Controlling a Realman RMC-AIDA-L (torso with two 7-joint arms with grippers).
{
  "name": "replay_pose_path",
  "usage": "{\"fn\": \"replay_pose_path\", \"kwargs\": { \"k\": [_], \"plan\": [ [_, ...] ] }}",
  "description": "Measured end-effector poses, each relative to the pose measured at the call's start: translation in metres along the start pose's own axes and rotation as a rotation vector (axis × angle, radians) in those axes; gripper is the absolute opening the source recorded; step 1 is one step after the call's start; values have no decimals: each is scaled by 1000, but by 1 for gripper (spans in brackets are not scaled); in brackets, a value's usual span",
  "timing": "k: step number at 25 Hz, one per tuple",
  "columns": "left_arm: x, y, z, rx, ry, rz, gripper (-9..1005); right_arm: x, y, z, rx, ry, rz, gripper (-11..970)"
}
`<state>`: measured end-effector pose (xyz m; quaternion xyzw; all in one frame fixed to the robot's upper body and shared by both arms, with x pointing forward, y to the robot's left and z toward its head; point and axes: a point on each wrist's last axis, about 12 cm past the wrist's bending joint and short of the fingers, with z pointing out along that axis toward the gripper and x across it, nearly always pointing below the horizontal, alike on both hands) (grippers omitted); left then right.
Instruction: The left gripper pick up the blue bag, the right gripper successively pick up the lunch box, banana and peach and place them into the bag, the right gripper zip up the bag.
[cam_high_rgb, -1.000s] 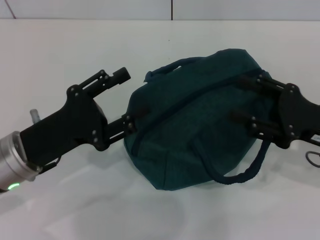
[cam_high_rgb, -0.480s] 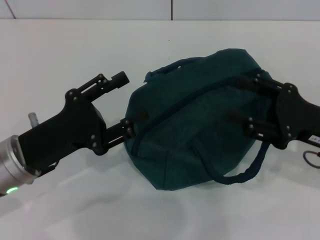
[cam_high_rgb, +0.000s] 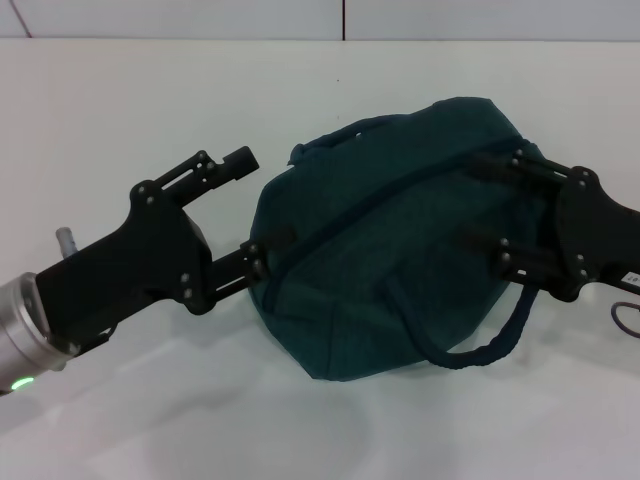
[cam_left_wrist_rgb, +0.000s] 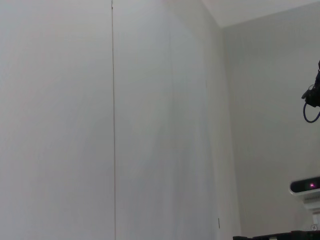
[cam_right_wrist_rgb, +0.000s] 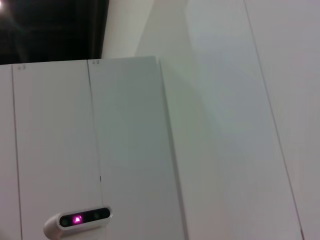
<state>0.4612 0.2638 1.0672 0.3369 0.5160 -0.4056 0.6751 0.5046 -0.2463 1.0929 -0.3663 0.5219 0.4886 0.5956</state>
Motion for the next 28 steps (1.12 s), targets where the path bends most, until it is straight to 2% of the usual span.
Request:
{"fn": "replay_pose_path", "kwargs": {
  "k": [11, 18, 28],
  "plan": [
    [-3, -2, -2, 14, -17, 2, 714, -9, 1, 10, -10, 68, -52, 708],
    [-4, -2, -3, 20, -22, 6, 714, -4, 7, 6, 36, 78, -64, 708],
    [-4, -3, -2, 27, -25, 3, 714, -1, 12, 4, 40, 78, -52, 708]
  ]
}}
